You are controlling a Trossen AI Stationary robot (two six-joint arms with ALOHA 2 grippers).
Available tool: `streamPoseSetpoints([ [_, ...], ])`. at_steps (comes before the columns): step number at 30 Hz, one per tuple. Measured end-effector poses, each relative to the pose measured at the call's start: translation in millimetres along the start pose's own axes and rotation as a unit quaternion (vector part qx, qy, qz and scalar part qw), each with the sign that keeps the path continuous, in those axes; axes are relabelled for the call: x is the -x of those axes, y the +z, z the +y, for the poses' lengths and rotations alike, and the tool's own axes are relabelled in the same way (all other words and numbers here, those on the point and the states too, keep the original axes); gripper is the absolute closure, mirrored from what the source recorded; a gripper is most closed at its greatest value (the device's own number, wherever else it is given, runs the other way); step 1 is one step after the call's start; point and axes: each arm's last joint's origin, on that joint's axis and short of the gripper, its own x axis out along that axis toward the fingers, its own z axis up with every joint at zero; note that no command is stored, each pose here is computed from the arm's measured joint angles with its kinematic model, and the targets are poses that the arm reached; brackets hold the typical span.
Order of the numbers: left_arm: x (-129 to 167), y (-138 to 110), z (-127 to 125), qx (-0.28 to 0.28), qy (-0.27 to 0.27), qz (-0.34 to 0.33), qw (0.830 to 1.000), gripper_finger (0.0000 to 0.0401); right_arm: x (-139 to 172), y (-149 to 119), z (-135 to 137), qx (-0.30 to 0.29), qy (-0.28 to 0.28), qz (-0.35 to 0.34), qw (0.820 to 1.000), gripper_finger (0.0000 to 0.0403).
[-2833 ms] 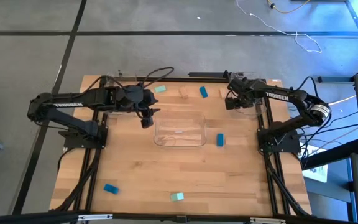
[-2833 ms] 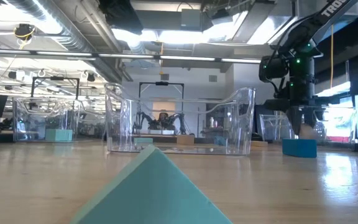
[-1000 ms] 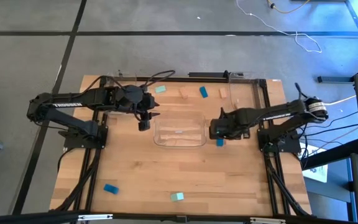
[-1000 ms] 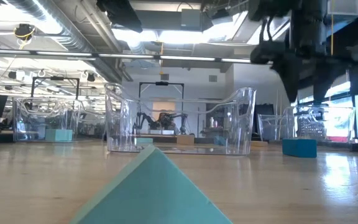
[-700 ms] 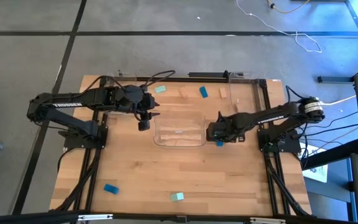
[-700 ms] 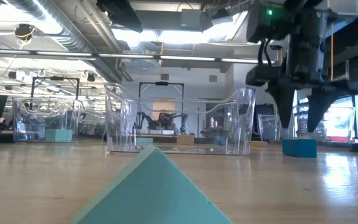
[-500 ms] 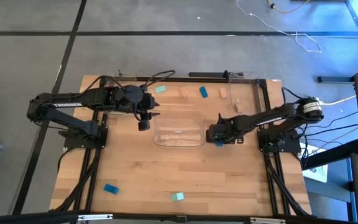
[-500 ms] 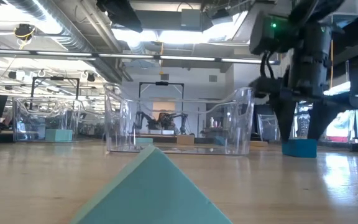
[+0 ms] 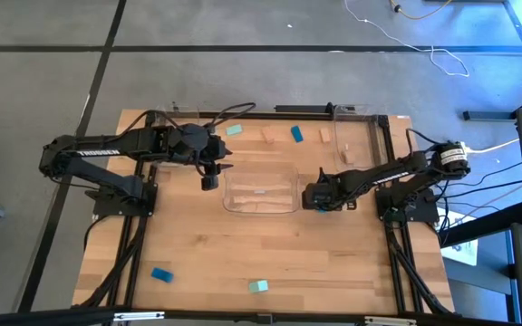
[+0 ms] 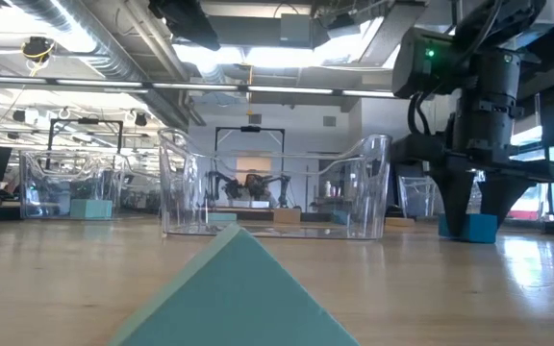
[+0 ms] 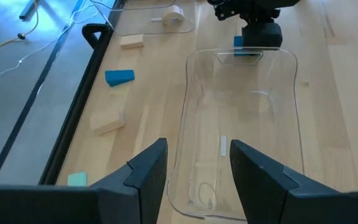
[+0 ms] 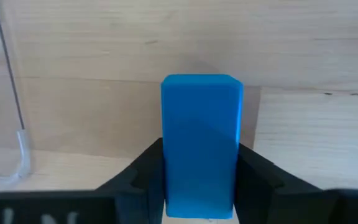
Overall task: Sort & place blocks by color
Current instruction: Put the middle right blue block into the middle transparent bin
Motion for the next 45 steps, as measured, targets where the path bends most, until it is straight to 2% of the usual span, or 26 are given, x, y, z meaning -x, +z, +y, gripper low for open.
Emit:
streamPoseSetpoints([
  [4, 0, -1, 0, -0.001, 0.0, 0.004, 1.0, 0.0234, 7, 0, 7, 0.04, -0.01, -0.008, 0.999, 0.0271],
  [6, 0, -2, 0, -0.001, -0.001, 0.009, 1.0, 0.0234, 15, 3, 9, 0.062, -0.031, -0.035, 0.997, 0.0271],
  [16, 0, -2, 0, 0.0, -0.001, 0.009, 1.0, 0.0234, 82, 7, 40, 0.109, -0.066, -0.073, 0.989, 0.0271],
  [20, 0, -2, 0, 0.001, -0.001, 0.009, 1.0, 0.0234, 116, 10, 58, 0.148, -0.032, -0.108, 0.982, 0.0271],
  [23, 0, -2, -1, 0.001, -0.008, 0.008, 1.0, 0.0234, 136, 12, 75, 0.18, 0.027, -0.135, 0.974, 0.0271],
  [25, 0, -2, -2, 0.0, -0.032, 0.009, 0.999, 0.0234, 142, 11, 87, 0.207, 0.067, -0.145, 0.965, 0.0271],
  [29, 0, -4, -5, 0.003, -0.079, 0.018, 0.997, 0.0234, 138, 12, 105, 0.249, 0.117, -0.162, 0.948, 0.0271],
  [34, 1, -11, -6, 0.016, -0.105, 0.051, 0.993, 0.0234, 111, 15, 125, 0.293, 0.12, -0.148, 0.937, 0.0271],
  [40, 2, -13, -7, 0.033, -0.106, 0.068, 0.992, 0.0234, 71, 18, 147, 0.342, 0.134, -0.107, 0.924, 0.0271],
  [45, 2, -13, -7, 0.04, -0.105, 0.068, 0.991, 0.0234, 38, 21, 156, 0.365, 0.127, -0.066, 0.92, 0.0271],
])
